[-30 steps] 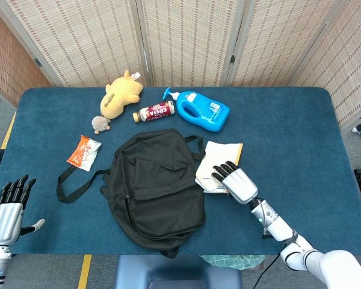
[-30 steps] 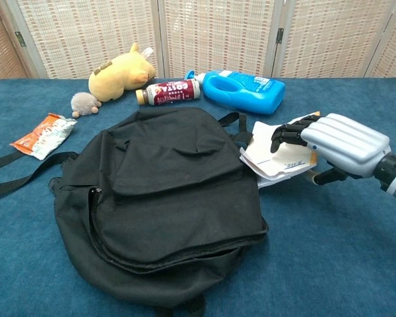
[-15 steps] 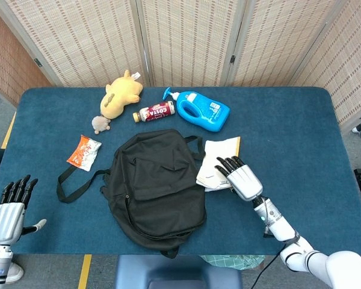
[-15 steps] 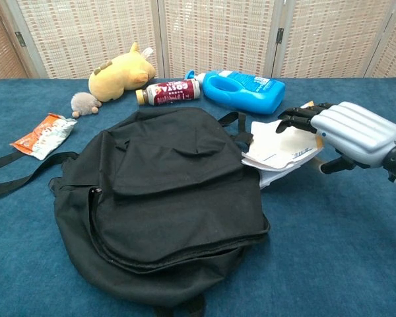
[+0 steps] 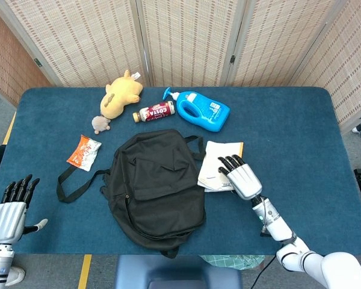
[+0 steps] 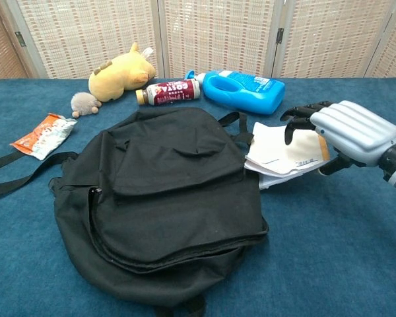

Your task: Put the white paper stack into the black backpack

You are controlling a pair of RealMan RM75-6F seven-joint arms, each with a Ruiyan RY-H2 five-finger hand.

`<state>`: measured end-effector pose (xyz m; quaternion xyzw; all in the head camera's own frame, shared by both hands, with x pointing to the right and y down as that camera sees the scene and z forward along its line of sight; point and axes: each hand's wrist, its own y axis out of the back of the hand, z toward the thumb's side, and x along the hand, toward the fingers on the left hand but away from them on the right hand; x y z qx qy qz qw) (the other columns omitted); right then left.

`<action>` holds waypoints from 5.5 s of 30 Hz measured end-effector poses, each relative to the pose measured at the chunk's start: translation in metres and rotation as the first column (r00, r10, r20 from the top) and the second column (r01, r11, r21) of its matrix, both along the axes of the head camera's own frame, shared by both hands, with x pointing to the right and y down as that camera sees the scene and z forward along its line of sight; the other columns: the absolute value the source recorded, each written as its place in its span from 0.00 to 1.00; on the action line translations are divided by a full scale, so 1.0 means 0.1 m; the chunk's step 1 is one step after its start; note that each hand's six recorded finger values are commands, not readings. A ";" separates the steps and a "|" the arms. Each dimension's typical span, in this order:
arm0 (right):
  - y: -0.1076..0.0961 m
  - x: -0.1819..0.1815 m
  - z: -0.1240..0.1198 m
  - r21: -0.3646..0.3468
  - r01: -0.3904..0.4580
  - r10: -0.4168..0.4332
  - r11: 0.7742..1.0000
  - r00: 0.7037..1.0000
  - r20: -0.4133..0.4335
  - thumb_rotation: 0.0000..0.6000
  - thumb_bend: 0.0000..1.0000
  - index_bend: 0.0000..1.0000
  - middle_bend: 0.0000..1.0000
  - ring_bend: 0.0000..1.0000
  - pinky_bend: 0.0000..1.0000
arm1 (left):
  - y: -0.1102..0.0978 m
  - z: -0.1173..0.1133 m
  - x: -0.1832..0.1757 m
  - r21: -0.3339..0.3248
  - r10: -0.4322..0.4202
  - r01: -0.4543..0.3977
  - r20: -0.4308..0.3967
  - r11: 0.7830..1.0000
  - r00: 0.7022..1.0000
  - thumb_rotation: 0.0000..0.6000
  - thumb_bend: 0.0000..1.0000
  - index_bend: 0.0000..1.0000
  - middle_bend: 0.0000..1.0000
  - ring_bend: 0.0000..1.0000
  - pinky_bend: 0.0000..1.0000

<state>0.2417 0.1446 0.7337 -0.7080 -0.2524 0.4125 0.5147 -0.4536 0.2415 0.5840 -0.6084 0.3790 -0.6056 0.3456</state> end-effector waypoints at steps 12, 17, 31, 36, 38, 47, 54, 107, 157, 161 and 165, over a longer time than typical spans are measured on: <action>-0.02 0.01 0.03 -0.001 0.002 -0.002 1.000 1.000 -0.023 1.00 0.30 0.64 0.33 0.23 0.23 | 0.01 0.02 -0.01 -0.009 -0.001 0.001 -0.007 1.000 1.000 1.00 0.14 0.00 0.00 0.00 0.00; -0.03 0.06 0.04 0.005 0.015 -0.015 1.000 0.998 -0.053 1.00 0.30 0.72 0.36 0.25 0.24 | 0.00 0.02 0.00 -0.017 0.000 0.000 -0.028 1.000 1.000 1.00 0.13 0.00 0.00 0.00 0.00; -0.20 0.42 -0.30 0.171 -0.033 0.042 0.985 0.998 -0.054 1.00 0.46 0.79 0.39 0.30 0.27 | -0.15 0.04 0.12 -0.015 0.068 -0.069 -0.063 0.997 0.996 0.37 0.14 0.00 0.00 0.00 0.00; -0.28 0.66 -0.54 0.259 -0.059 0.074 0.964 0.996 -0.049 1.00 0.50 0.79 0.40 0.31 0.28 | -0.28 0.06 0.25 -0.011 0.128 -0.129 -0.082 0.992 0.988 0.37 0.14 0.00 0.00 0.00 0.00; -0.30 0.72 -0.62 0.284 -0.061 0.076 0.957 0.996 -0.044 1.00 0.50 0.79 0.40 0.31 0.28 | -0.33 0.07 0.30 -0.011 0.150 -0.152 -0.092 0.988 0.984 0.37 0.14 0.00 0.00 0.00 0.00; -0.31 0.73 -1.02 0.369 -0.004 0.015 0.929 1.000 -0.025 1.00 0.50 0.79 0.39 0.31 0.28 | -0.58 0.20 0.68 -0.025 0.298 -0.305 -0.155 0.952 0.942 0.54 0.16 0.07 0.00 0.01 0.00; -0.27 0.64 -1.42 0.421 0.045 -0.034 0.906 0.999 -0.032 1.00 0.50 0.79 0.39 0.31 0.28 | -0.69 0.39 1.17 -0.055 0.456 -0.482 -0.242 0.875 0.856 0.72 0.17 0.14 0.01 0.02 0.00; -0.06 0.67 -1.74 0.451 0.072 -0.055 0.890 0.997 -0.052 1.00 0.51 0.79 0.39 0.31 0.28 | -0.38 1.39 2.71 -0.218 0.394 -0.573 -0.535 0.790 0.747 0.86 0.65 0.63 0.41 0.32 0.04; 0.78 -0.74 -1.34 0.169 0.398 -0.432 0.901 0.812 0.392 1.00 0.52 0.79 0.41 0.33 0.28 | -1.95 1.20 1.95 -0.272 0.040 -0.223 -0.548 0.936 0.835 0.88 0.67 0.62 0.41 0.28 0.03; 0.71 -0.89 -1.19 0.151 0.401 -0.427 0.904 0.812 0.399 1.00 0.52 0.79 0.42 0.33 0.28 | -1.95 1.19 1.94 -0.272 0.038 -0.221 -0.550 0.937 0.834 0.88 0.67 0.62 0.41 0.28 0.04; 0.66 -1.05 -1.04 0.148 0.413 -0.437 0.898 0.810 0.392 1.00 0.52 0.79 0.42 0.34 0.29 | -1.95 1.18 1.93 -0.274 0.037 -0.221 -0.549 0.936 0.835 0.88 0.67 0.62 0.41 0.28 0.04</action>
